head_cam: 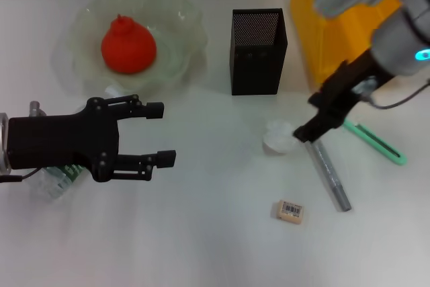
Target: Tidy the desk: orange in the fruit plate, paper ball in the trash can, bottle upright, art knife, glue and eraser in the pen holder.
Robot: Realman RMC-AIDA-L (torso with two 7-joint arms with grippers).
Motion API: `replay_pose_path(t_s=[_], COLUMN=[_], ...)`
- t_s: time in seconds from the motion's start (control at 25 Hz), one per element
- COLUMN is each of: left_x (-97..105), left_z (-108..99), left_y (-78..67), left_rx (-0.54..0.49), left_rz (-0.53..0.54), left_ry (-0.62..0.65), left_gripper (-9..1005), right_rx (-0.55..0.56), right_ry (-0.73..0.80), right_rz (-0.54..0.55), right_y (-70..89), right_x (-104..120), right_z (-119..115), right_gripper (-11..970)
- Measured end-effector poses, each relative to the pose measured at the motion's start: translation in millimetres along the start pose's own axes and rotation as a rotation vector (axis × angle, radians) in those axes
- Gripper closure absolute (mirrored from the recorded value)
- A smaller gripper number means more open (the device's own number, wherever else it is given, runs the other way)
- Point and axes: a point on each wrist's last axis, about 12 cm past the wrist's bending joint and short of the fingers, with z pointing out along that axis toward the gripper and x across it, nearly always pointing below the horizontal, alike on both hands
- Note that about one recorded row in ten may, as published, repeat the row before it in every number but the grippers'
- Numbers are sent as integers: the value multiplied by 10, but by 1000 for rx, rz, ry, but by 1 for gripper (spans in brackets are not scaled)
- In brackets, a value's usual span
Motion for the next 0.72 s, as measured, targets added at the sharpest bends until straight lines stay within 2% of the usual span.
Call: replay_pose_path(t_s=[0.04,0.2,0.36,0.6,0.72], left_x=[16,41,46,71,78], left_z=[-1,-3,6,-9,-20], left_y=[-3,-15,-22,-41,-45], left_rx=[-2,-1,4,-2,-6], left_rz=[-3,-8,-9,-18,-20], left_ry=[7,17,20,17,15], left_gripper=[163,162,162,162,162], right_rx=[0,-2,33,-4,-13], right_ry=[0,-6,-4,-33,-35], right_rz=[0,-16,-24,-59,-63], right_y=[0,-24,-47,14,30], right_x=[0,-67,-63,-45,-29], right_z=[0,395,557,616,566], right_gripper=[218,221,225,233,323])
